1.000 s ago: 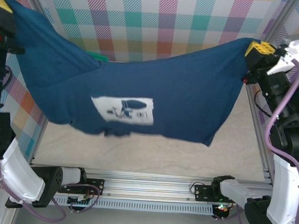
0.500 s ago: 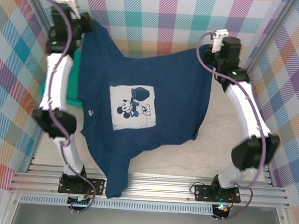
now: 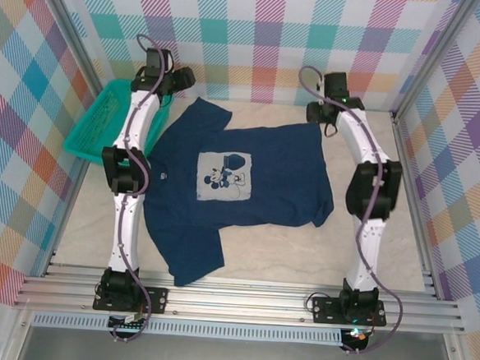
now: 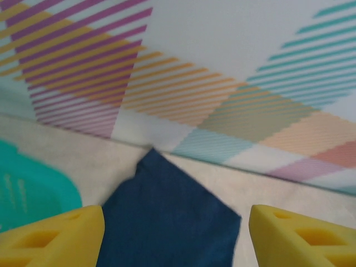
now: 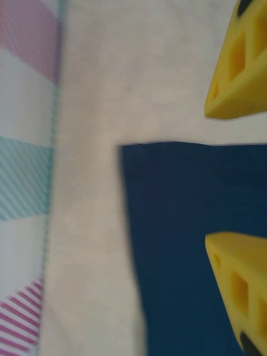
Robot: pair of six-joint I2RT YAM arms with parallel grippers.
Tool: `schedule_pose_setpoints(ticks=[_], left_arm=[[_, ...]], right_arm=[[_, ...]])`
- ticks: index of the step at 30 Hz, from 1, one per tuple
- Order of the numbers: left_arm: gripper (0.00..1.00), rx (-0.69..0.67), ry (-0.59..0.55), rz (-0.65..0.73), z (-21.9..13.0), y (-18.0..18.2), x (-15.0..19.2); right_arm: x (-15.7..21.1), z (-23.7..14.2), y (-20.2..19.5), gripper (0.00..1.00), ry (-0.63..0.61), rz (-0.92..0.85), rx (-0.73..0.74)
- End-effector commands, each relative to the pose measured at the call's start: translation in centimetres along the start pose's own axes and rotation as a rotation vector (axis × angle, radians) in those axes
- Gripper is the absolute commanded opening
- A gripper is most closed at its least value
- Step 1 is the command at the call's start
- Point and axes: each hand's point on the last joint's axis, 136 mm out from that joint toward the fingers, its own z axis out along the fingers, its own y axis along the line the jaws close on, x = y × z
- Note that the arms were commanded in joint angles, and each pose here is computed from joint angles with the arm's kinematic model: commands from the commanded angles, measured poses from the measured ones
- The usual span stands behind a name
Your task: Fold the inside-out t-shirt
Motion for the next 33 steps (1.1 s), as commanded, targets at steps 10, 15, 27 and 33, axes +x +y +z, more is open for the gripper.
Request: schedule_pose_setpoints(ticks=[10,15,27,33], left_arm=[[0.70,0.132,0.208,-0.081,-14.3,-7.5,19.7],[0.71,0.083,0.328,-0.112,-16.6,-2.9,27.9],[0.72,-0.109,0.477,-0.096,-16.0,4.9,37.5],[0.71,-0.182,0.516,-0.139,-15.6,8.3,39.9]], right_arm=[[26.2,-8.5,1.7,0.64,0.441,0.314,0.021],[28.6,-7.2,1.5,0.61,0.496,0.337,0.050],[29.6,-6.5,-2.0,0.21,0.594,0.325,0.178],[28.6,-6.7,-5.8,0.11,0.611,0.265,0.314]])
